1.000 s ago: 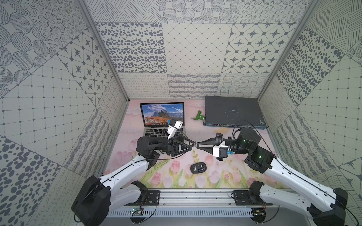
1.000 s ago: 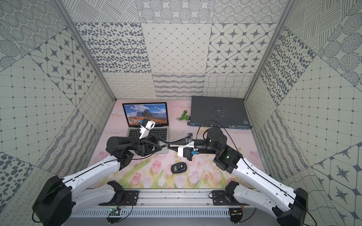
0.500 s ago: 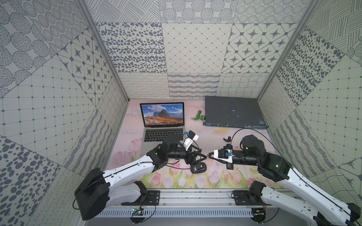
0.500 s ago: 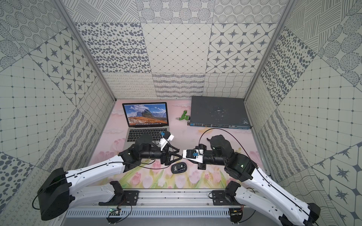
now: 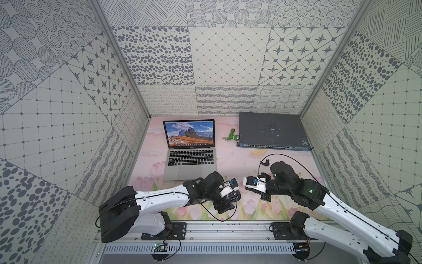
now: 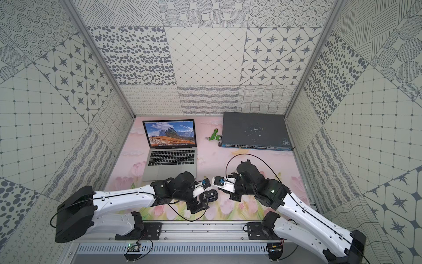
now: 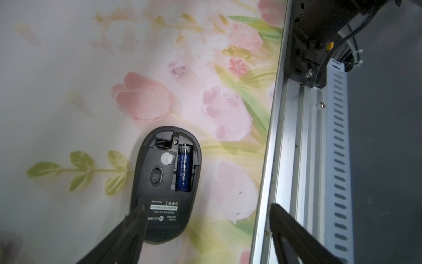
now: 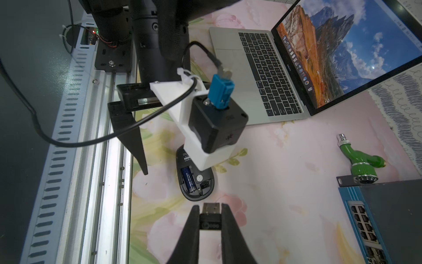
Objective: Remove the wireless mouse receiver from the laptop
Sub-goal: Insert the USB plug into the mouse.
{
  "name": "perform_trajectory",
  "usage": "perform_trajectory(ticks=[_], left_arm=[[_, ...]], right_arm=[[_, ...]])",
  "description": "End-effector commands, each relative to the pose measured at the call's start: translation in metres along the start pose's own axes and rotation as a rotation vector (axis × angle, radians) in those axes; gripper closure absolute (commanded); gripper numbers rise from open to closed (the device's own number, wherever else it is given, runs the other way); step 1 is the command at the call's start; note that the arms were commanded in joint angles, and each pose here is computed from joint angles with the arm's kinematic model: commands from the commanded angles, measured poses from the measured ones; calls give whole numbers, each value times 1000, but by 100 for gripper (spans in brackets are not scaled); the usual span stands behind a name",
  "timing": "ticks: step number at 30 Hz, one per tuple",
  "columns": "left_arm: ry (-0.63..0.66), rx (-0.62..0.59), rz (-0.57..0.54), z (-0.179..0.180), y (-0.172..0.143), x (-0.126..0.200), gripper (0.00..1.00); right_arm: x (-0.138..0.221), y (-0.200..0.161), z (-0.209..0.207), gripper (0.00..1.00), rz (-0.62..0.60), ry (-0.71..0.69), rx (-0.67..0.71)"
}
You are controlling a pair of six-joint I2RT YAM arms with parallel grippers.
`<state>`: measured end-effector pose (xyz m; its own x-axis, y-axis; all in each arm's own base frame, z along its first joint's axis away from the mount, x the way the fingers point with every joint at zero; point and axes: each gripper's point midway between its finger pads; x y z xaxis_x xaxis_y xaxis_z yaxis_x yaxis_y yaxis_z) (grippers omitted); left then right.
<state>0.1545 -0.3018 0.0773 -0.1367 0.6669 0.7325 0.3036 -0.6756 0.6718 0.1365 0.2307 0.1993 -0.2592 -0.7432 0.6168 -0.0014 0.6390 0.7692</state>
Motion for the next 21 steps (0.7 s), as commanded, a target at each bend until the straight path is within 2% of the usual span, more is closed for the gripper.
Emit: perform_trajectory(ticks=[1, 3, 6, 10, 13, 21], left_arm=[[187, -277, 88, 25, 8, 6, 14], [256, -355, 138, 37, 9, 12, 15], [296, -440, 229, 48, -11, 11, 15], [169, -430, 342, 34, -50, -8, 16], [150, -444, 418, 35, -73, -17, 17], [143, -467, 432, 41, -74, -24, 18]], right_arm=[[8, 10, -1, 93, -56, -11, -53], [9, 10, 1, 93, -68, -4, -72], [6, 5, 3, 93, -53, 4, -88], [-2, -3, 6, 92, 7, 39, -80], [-5, 0, 6, 92, 14, 61, -67], [-8, -1, 8, 92, 12, 84, -66]])
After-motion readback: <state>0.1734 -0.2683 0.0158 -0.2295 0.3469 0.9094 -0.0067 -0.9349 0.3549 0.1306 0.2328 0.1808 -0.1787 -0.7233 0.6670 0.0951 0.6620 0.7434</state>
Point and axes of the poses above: each gripper's point midway between its finger pads, its own x axis back along the fingers, its own z axis along the line the jaws close on, y = z × x, and after that the axes turned 4 degrees about -x, right-handed
